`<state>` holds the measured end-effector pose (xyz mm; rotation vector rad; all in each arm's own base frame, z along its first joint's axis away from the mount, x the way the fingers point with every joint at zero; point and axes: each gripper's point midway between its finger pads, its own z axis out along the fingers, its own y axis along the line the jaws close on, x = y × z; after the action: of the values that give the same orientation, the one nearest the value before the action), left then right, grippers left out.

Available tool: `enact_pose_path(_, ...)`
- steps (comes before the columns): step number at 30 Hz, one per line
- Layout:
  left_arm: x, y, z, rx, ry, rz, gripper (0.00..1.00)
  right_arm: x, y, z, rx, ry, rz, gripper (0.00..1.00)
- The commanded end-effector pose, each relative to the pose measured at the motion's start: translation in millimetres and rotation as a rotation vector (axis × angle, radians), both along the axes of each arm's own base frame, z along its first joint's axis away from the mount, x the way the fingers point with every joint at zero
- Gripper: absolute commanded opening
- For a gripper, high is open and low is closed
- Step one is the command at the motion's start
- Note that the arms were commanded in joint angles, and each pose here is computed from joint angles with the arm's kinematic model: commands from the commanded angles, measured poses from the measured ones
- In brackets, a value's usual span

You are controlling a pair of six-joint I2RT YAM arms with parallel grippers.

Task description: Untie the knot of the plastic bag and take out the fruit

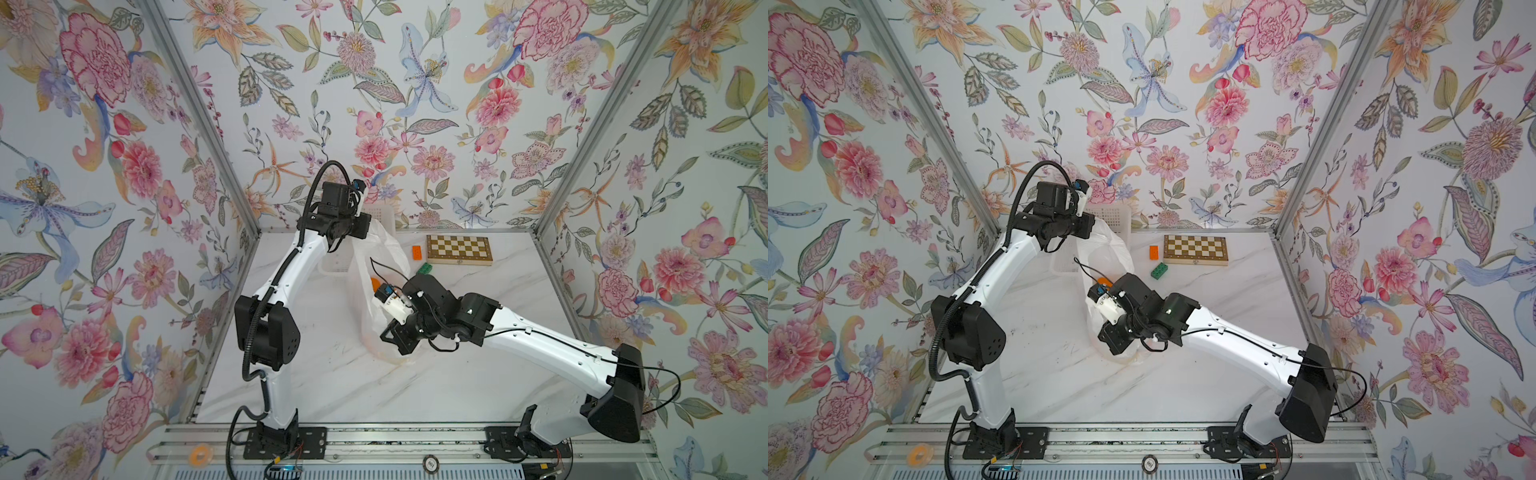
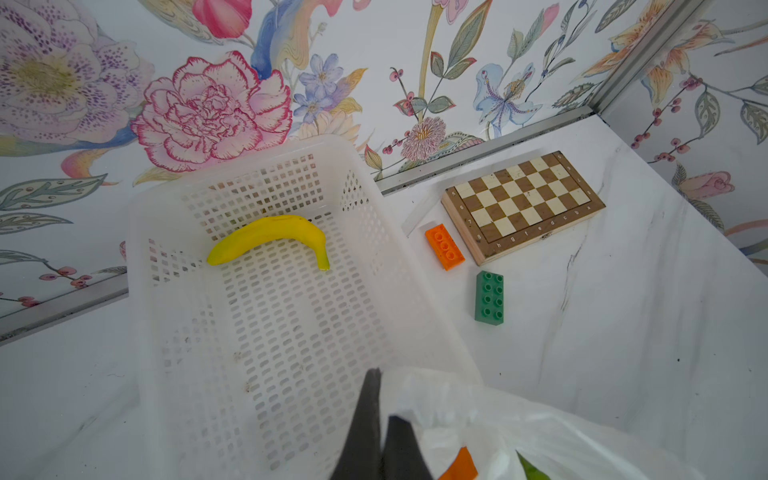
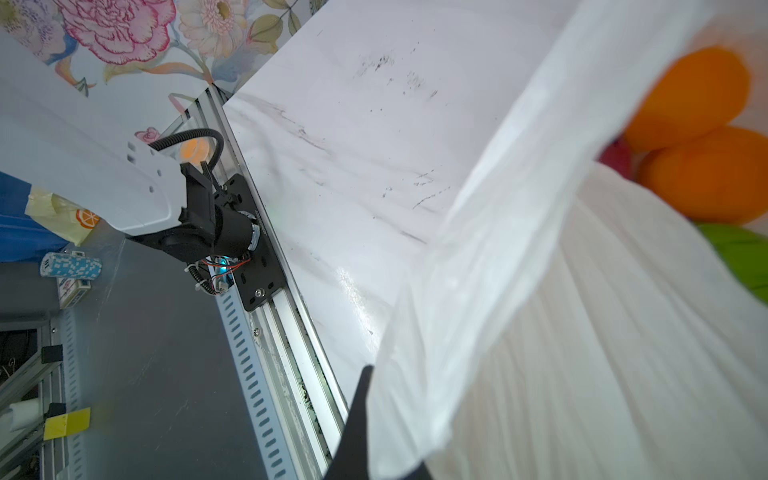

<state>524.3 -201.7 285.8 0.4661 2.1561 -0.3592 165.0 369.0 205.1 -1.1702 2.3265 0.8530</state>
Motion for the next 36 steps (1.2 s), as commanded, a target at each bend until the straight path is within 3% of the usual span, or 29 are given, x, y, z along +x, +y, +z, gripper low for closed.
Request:
enact_pose_path(1, 13, 5, 26, -0.013, -0.066, 0.035, 0.00, -29, -17, -56, -0.119, 0.144, 0.003, 0.05)
enact_pose_path(7, 11, 8, 27, -0.002, -0.063, 0.033, 0.00, -27, -22, -47, -0.066, 0.097, -0.027, 0.14)
enact_pose_path(11, 1, 5, 38, -0.049, -0.068, 0.029, 0.19, -16, -24, -29, -0.024, 0.049, -0.070, 0.29)
enact_pose_path(17, -28, 7, 44, -0.076, -0.051, 0.032, 0.35, 10, -22, 13, 0.060, -0.030, -0.136, 0.58)
enact_pose_path(22, -57, 19, 50, -0.071, -0.044, 0.054, 0.46, 43, -28, 52, 0.137, -0.075, -0.245, 0.75)
enact_pose_path(26, -83, 31, 58, -0.104, -0.028, 0.100, 0.47, 73, -32, 81, 0.200, -0.115, -0.344, 0.78)
enact_pose_path(30, -117, 22, 70, -0.227, 0.007, 0.072, 0.43, 102, -29, 90, 0.230, -0.135, -0.440, 0.77)
enact_pose_path(36, -155, -2, 33, -0.296, 0.174, 0.022, 0.41, 137, -18, 66, 0.207, -0.029, -0.524, 0.76)
